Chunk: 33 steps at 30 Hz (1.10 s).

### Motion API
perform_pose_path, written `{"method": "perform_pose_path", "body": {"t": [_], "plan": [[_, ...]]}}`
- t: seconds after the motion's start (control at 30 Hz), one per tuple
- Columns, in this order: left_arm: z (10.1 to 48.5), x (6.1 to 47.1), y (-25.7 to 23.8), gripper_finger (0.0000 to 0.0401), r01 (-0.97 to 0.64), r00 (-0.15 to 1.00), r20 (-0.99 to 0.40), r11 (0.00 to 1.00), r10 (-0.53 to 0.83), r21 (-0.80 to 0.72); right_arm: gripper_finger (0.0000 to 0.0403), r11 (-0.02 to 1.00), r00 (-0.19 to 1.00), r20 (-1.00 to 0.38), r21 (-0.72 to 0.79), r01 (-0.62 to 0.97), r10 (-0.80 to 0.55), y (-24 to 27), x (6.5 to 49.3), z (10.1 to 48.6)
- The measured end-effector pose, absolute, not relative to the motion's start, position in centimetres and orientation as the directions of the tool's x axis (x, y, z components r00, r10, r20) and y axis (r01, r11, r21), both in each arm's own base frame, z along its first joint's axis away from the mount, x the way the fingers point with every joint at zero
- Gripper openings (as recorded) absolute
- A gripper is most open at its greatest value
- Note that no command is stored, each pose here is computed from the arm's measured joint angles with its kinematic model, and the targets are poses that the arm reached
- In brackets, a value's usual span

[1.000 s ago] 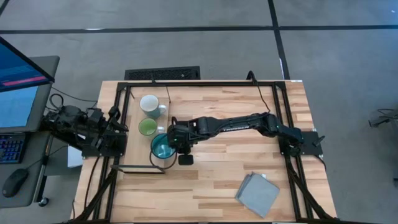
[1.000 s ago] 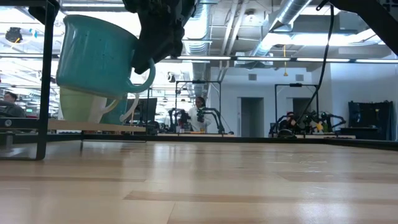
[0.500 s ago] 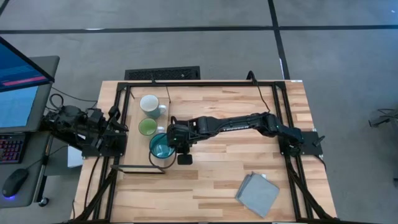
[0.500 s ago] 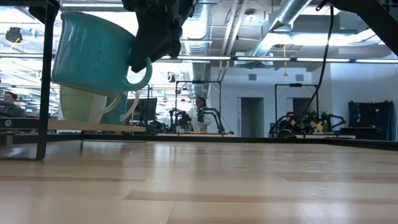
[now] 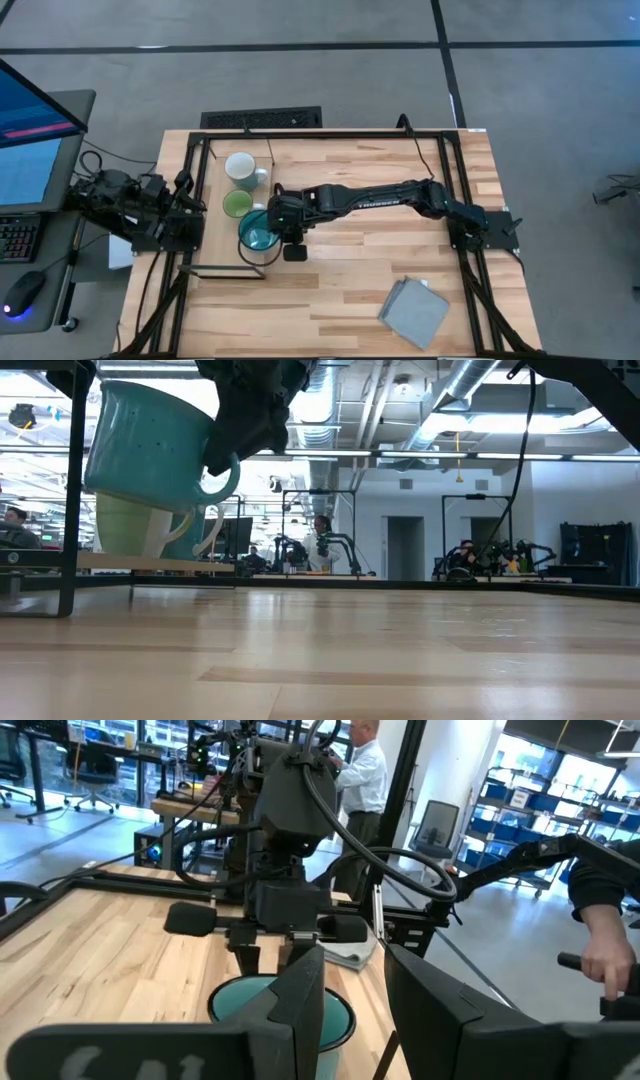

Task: Stack small to large cups/mugs on shelf
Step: Put the blue mug on the shelf

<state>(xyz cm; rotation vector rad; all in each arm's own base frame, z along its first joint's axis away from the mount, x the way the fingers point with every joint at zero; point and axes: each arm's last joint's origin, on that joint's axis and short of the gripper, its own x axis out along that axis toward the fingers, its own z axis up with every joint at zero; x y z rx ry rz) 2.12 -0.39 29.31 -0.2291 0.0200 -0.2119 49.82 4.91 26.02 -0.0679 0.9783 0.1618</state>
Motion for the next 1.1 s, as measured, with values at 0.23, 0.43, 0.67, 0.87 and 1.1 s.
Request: {"method": "perform_pose_path", "body": {"t": [0.23, 0.43, 0.67, 0.87, 1.1], "plan": [[29.3, 2.1, -0.4, 0.0098, 0.206, 0.978, 0.004, 0.952, -0.211, -0.228, 0.0103, 0.986, 0.552, -0.827, 0.021, -0.164, 0.109, 5.0, 50.1, 24.9], [29.3, 2.1, -0.4, 0.0098, 0.206, 0.978, 0.004, 0.952, -0.211, -0.228, 0.0103, 0.985, 0.549, -0.825, 0.052, -0.162, 0.134, 5.0, 50.1, 24.6], [29.3, 2.1, -0.4, 0.0098, 0.206, 0.978, 0.004, 0.952, -0.211, -0.228, 0.0103, 0.984, 0.564, -0.814, 0.050, -0.169, 0.138, 4.9, 50.2, 24.7], [29.3, 2.1, -0.4, 0.0098, 0.206, 0.978, 0.004, 0.951, -0.211, -0.229, 0.0103, 0.982, 0.563, -0.812, 0.064, -0.175, 0.154, 4.8, 50.3, 24.7], [29.3, 2.1, -0.4, 0.0098, 0.206, 0.978, 0.003, 0.951, -0.211, -0.229, 0.0103, 0.977, 0.521, -0.830, 0.129, -0.172, 0.201, 5.0, 50.7, 22.8]]}}
